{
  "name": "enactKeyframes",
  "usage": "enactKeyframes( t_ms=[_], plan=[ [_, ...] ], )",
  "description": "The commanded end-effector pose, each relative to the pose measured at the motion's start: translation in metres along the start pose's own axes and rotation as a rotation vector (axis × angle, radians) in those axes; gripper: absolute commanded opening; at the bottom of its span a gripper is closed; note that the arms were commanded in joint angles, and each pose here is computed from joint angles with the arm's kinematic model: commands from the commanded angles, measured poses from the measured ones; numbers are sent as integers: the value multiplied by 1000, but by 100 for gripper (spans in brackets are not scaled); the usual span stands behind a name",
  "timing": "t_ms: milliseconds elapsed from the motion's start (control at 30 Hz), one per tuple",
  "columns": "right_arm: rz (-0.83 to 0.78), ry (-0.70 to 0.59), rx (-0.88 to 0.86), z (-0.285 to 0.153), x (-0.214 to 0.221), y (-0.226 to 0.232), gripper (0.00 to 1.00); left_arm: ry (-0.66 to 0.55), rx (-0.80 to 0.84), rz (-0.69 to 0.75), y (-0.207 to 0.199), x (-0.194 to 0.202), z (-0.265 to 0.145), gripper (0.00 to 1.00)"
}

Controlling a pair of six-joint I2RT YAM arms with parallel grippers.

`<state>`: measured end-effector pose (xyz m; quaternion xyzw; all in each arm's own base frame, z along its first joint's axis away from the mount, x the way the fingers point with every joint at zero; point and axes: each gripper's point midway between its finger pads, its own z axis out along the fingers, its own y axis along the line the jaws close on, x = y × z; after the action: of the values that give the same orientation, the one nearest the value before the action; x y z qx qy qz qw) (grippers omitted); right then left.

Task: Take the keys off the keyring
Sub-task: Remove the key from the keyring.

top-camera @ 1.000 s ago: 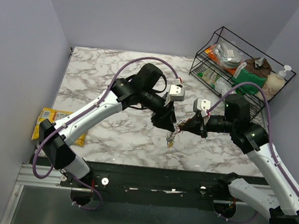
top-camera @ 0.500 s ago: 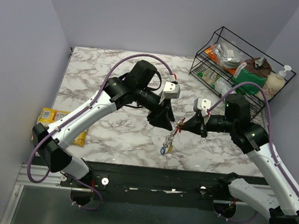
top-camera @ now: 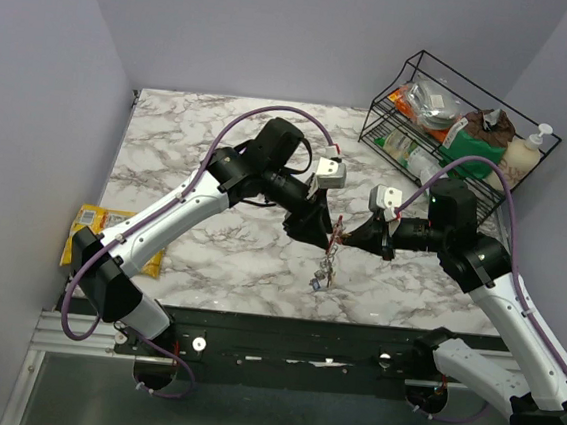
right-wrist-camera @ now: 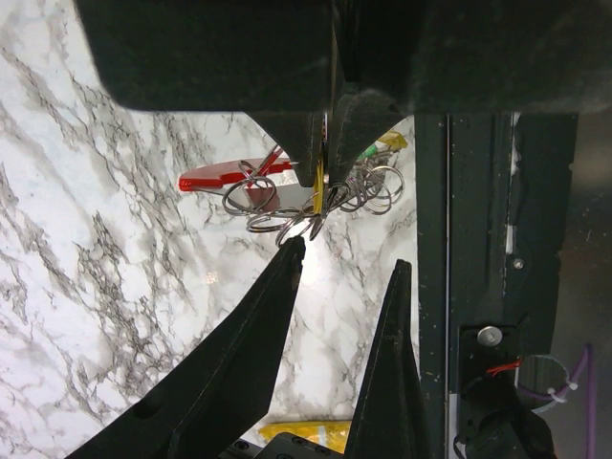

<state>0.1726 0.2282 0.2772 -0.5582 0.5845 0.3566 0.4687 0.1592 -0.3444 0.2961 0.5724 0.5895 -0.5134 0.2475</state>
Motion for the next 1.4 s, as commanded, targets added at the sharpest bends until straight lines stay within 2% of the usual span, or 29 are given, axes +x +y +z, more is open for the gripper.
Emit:
enactKeyframes(
  t_ms=[0, 267, 467, 600, 667, 933, 1367],
  plan=[
    [-28, -47, -17, -1, -9, 3, 1, 2, -19, 2, 4, 1, 3, 54],
    [-26, -49, -26, 0, -9, 4, 1, 19, -1, 0, 1, 4, 11, 54],
    [-23, -46, -23, 0, -8, 3, 1, 50, 15, -2, 0, 10, 21, 48],
    [-25, -41, -7, 0, -6, 1, 1, 51, 12, -3, 2, 10, 23, 37],
    [-24, -39, -1, 1, -5, 0, 1, 51, 9, -4, 3, 10, 23, 26],
    [-28, -31, 26, 0, -3, -5, 1, 47, -13, 6, 3, 11, 21, 0],
    [-75, 44, 173, -12, 8, -25, 2, 28, -82, -1, 11, 9, 16, 0]
  ],
)
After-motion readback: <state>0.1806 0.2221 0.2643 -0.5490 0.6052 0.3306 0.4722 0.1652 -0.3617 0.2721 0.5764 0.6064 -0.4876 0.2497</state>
